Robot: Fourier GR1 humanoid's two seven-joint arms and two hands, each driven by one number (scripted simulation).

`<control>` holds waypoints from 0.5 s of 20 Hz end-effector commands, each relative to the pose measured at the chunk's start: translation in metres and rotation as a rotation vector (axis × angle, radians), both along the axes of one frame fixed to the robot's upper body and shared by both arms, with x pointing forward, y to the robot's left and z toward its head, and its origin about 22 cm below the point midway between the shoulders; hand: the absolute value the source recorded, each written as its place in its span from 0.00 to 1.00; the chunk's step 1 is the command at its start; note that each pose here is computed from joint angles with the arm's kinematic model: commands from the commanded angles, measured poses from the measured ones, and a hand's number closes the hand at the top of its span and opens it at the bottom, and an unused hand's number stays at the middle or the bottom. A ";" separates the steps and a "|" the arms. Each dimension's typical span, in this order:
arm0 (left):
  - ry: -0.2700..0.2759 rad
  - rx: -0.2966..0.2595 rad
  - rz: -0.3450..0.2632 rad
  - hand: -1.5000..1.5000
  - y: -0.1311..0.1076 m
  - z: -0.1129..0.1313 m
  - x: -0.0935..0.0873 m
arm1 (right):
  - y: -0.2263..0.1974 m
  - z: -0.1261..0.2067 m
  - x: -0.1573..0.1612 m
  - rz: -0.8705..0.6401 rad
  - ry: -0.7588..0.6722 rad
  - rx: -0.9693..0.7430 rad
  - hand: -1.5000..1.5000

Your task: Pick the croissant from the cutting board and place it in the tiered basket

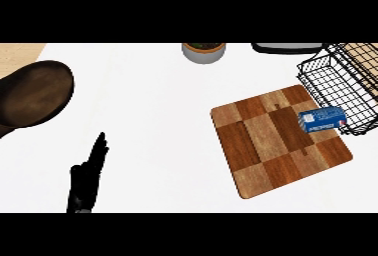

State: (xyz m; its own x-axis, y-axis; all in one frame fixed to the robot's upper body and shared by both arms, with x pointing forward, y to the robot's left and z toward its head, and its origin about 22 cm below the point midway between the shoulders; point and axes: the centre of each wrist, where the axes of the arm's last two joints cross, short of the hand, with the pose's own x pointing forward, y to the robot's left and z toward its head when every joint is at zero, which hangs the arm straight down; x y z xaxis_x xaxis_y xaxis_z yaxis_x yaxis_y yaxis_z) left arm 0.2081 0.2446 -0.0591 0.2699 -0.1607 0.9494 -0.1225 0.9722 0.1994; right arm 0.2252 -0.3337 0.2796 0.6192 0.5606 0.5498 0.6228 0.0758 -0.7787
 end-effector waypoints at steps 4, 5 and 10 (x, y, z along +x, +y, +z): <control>0.007 -0.015 -0.011 0.50 -0.025 -0.002 0.002 | -0.030 0.028 0.057 -0.120 0.044 0.074 1.00; -0.020 0.020 0.007 0.50 0.007 0.007 0.007 | -0.042 0.024 0.061 -0.119 0.064 0.073 1.00; -0.009 -0.015 -0.015 0.50 0.009 0.010 0.008 | -0.070 0.026 0.089 -0.096 0.049 0.132 1.00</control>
State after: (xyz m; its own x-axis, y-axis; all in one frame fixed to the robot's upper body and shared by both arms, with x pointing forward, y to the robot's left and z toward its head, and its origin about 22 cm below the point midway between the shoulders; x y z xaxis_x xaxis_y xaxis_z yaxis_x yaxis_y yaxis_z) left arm 0.2124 0.2443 -0.0553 0.2667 -0.1569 0.9509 -0.1158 0.9743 0.1933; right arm 0.2936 -0.3782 0.2987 0.6871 0.4751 0.5497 0.5828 0.0914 -0.8075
